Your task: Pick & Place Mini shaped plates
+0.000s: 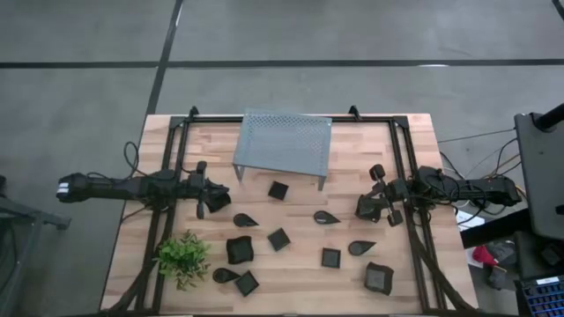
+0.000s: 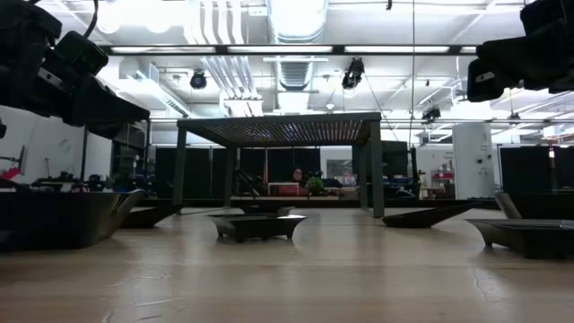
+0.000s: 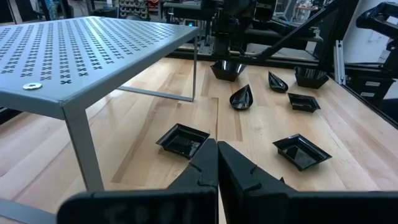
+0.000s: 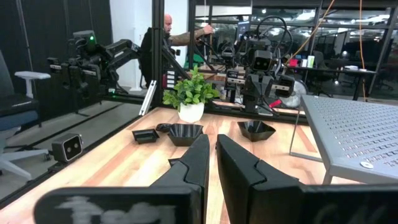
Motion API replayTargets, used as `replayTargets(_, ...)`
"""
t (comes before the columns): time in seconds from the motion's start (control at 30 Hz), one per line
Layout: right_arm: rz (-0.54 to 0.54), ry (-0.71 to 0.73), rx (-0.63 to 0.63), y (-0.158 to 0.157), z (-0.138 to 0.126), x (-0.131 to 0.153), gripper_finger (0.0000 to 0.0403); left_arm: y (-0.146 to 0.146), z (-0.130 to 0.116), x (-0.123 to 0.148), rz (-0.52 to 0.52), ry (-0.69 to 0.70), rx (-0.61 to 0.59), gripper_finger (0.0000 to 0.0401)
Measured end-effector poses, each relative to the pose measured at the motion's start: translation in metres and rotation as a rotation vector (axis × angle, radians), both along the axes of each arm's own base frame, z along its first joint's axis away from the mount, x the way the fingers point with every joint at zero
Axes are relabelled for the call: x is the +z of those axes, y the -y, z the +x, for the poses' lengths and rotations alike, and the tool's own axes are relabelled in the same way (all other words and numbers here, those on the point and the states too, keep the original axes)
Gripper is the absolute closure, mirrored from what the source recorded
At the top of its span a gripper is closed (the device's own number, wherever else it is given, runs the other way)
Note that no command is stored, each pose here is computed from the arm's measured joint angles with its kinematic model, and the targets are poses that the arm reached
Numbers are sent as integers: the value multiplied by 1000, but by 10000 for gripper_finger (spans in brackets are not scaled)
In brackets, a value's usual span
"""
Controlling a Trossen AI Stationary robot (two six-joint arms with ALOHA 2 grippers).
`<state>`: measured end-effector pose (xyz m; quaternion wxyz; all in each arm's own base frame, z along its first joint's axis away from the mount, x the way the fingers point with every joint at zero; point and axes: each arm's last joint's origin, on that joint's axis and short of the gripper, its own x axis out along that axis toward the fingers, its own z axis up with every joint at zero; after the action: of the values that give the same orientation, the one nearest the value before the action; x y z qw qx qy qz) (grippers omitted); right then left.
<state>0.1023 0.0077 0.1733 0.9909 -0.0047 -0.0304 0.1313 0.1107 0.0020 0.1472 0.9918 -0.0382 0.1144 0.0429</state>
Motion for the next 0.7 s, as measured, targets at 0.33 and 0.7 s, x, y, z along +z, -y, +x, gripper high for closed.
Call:
replayTargets(0.33, 1, 2, 0, 0, 0, 0, 374, 0, 0, 0, 0, 0, 0, 401)
replayTargets(0.7, 369, 62, 54, 0, -2, 16, 374, 0, 0, 0, 0, 0, 0, 401)
